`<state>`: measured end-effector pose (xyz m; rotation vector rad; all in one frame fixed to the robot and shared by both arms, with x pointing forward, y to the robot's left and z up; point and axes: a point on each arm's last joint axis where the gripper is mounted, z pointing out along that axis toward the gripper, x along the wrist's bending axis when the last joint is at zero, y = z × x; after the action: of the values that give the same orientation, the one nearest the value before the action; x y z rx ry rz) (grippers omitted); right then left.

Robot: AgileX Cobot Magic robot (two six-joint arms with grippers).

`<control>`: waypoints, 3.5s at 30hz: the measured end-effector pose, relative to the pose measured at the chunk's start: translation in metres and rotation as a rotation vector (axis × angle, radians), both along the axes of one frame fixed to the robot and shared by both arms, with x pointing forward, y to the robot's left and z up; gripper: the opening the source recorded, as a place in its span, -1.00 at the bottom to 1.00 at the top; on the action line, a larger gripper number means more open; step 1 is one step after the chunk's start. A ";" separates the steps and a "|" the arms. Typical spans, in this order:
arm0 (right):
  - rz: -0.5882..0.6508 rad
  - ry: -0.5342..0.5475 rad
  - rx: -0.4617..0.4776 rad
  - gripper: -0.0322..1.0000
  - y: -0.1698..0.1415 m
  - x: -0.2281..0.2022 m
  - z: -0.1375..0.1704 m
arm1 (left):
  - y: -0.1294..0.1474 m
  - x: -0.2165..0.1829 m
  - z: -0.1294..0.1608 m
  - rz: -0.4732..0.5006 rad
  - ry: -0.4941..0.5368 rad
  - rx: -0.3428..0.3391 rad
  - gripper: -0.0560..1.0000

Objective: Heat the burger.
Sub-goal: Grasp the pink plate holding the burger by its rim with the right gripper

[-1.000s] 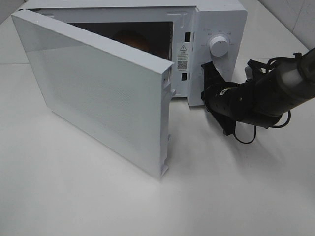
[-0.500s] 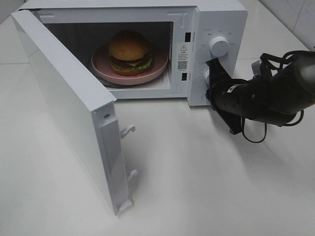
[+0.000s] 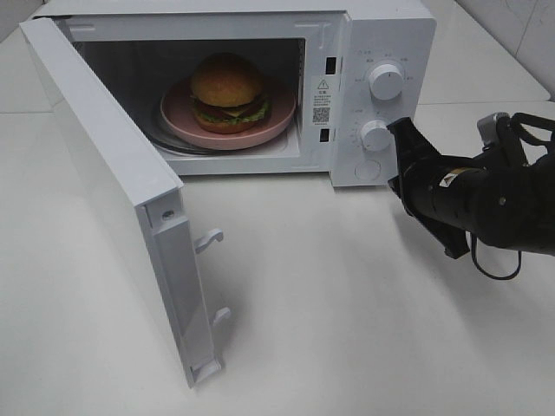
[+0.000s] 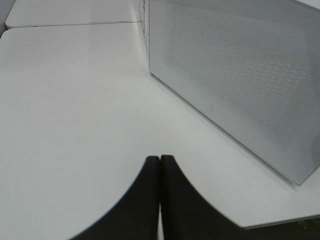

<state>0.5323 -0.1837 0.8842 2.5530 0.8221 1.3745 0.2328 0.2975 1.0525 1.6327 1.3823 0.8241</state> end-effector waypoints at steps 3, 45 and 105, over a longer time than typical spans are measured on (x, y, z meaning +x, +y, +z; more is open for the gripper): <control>0.042 -0.012 -0.030 -0.92 0.001 0.000 0.000 | 0.000 0.000 0.000 0.000 0.000 0.000 -0.89; 1.047 -0.100 -0.896 -0.83 0.014 -0.024 0.005 | 0.000 0.000 0.000 0.000 0.000 0.000 -0.89; 1.884 -0.278 -1.125 0.20 0.068 -0.017 0.096 | 0.000 0.000 0.000 0.000 0.000 0.000 -0.89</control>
<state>0.5150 -0.1155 0.9799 0.2709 2.8584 0.6632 0.2328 0.2975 1.0525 1.6327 1.3823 0.8241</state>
